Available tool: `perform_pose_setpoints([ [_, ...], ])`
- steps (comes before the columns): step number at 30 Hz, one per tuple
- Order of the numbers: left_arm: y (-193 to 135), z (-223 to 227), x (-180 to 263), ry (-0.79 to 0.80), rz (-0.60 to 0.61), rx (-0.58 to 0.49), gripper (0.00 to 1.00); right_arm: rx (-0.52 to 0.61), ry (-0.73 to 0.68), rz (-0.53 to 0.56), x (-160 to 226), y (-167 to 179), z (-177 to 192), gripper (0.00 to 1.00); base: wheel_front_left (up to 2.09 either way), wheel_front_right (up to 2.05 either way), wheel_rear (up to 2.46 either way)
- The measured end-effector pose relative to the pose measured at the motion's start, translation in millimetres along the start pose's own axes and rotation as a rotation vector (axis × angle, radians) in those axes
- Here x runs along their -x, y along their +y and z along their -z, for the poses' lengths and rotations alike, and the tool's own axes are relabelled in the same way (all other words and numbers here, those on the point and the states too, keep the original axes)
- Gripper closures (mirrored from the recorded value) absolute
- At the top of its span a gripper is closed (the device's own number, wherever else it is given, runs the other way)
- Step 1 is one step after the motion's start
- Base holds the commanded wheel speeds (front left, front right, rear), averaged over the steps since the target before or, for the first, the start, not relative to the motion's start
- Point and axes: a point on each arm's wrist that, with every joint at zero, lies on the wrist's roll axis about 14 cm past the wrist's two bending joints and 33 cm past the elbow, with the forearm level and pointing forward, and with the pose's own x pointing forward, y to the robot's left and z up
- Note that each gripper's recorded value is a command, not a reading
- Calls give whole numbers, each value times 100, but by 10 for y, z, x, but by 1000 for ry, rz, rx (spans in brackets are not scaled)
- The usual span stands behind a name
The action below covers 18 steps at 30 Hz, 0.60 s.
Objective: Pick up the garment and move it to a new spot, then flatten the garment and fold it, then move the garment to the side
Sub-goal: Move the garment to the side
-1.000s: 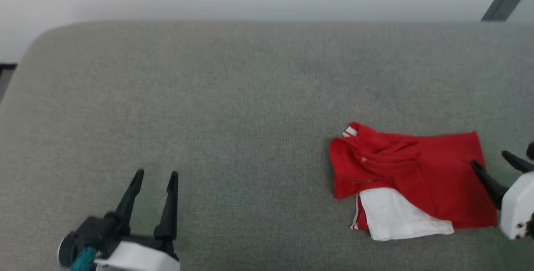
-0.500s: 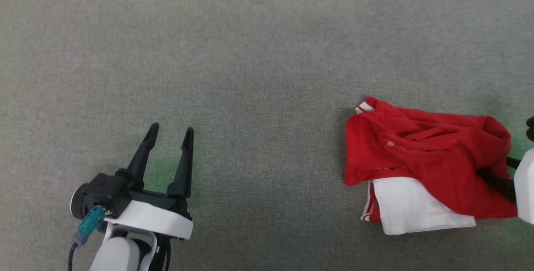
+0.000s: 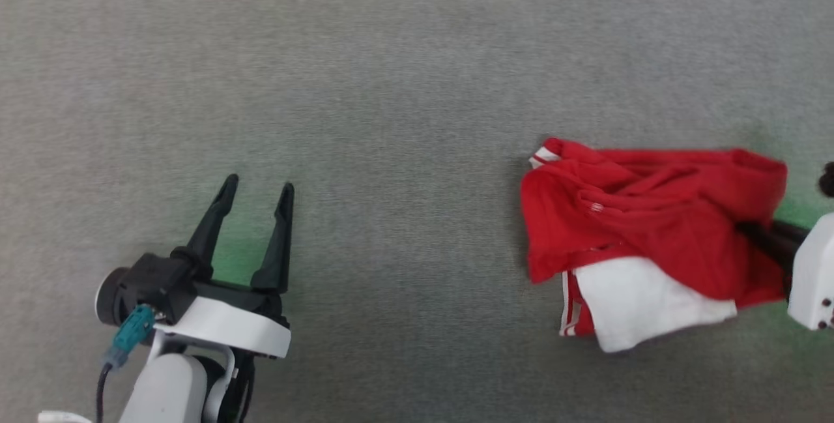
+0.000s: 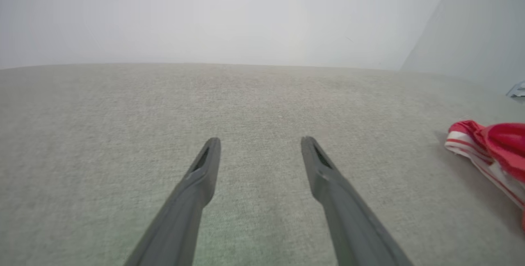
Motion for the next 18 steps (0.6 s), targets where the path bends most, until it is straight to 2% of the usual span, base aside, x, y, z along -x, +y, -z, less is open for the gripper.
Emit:
perform_pose_setpoints([
  [3, -142, 7, -140, -3, 65, -10, 0, -48, -76, 53, 124, -189, -74, 100, 0, 0, 0],
  [7, -371, -56, -436, -36, 177, -37, 0, -88, -127, 203, 379, -706, -72, 100, 0, 0, 0],
  [8, -487, -75, -585, -52, 236, -53, 0, -119, -145, 267, 475, -926, -59, 100, 0, 0, 0],
  [12, -710, -52, -869, -73, 353, -83, 0, -154, -175, 388, 641, -1342, -77, 100, 0, 0, 0],
  [18, -826, -45, -1298, -125, 451, -127, 0, -177, -211, 566, 806, -1934, -185, 100, 0, 0, 0],
])
